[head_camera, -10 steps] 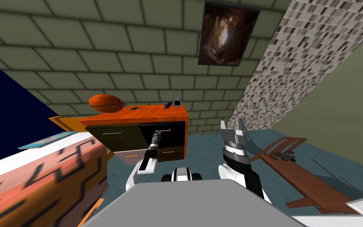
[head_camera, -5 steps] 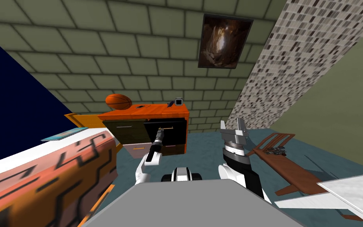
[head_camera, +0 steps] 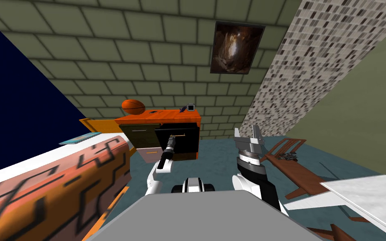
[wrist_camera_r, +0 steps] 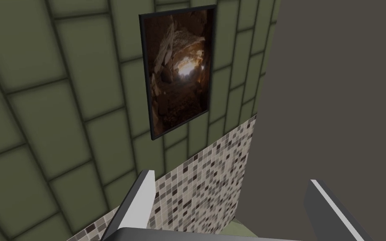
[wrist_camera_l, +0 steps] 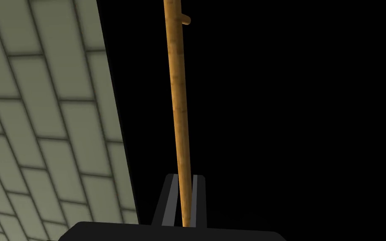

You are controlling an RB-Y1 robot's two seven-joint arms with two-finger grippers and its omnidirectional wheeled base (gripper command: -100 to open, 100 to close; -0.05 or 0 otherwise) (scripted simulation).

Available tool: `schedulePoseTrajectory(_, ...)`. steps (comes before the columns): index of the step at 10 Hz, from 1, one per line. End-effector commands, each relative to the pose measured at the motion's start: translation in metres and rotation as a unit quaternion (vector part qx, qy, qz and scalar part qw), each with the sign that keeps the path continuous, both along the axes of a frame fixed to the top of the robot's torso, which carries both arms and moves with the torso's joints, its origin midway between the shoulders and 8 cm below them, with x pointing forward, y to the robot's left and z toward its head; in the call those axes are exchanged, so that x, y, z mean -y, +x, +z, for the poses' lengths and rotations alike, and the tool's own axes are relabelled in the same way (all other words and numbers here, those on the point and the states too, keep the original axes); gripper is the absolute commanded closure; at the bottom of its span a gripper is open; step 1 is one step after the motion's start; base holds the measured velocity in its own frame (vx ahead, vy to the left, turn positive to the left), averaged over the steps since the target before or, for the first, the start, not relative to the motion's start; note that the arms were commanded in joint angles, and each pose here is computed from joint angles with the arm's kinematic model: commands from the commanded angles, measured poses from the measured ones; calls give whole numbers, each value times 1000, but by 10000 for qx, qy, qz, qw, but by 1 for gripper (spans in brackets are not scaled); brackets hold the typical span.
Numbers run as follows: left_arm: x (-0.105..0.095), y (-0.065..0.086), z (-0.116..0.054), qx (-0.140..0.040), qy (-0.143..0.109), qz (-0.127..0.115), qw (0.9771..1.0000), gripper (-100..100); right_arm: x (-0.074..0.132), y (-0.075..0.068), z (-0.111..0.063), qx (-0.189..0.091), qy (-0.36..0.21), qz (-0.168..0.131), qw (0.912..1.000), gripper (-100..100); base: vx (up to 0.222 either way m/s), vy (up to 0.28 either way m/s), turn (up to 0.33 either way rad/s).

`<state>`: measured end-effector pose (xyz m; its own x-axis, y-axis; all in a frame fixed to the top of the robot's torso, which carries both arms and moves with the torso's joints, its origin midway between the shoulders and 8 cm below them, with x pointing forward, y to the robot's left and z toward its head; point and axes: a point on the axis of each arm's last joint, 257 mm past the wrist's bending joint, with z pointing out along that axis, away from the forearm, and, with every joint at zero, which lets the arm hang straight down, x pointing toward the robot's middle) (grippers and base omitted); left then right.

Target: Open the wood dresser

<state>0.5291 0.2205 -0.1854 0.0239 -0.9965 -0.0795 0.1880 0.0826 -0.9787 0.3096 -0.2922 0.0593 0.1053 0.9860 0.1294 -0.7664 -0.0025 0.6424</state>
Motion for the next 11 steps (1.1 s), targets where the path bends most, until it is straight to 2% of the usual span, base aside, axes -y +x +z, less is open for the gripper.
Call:
schedulePoseTrajectory(1, 2, -2, 8, 85, 10, -17, 10000, 100, 0, 0, 0, 0, 0, 0, 10000, 0, -167, -2, 7)
schedulePoseTrajectory(2, 1, -3, 1, 3, 3, -7, 10000, 100, 0, 0, 0, 0, 0, 0, 10000, 0, -79, -1, -4)
schedulePoseTrajectory(3, 2, 0, 8, -37, -3, -10, 10000, -100, 0, 0, 0, -1, 0, 0, 10000, 0, -26, 2, 4)
schedulePoseTrajectory(11, 7, 10, 52, -37, -17, -25, 10000, -100, 0, 0, 0, -1, -1, -1, 10000, 0, -13, 6, 3)
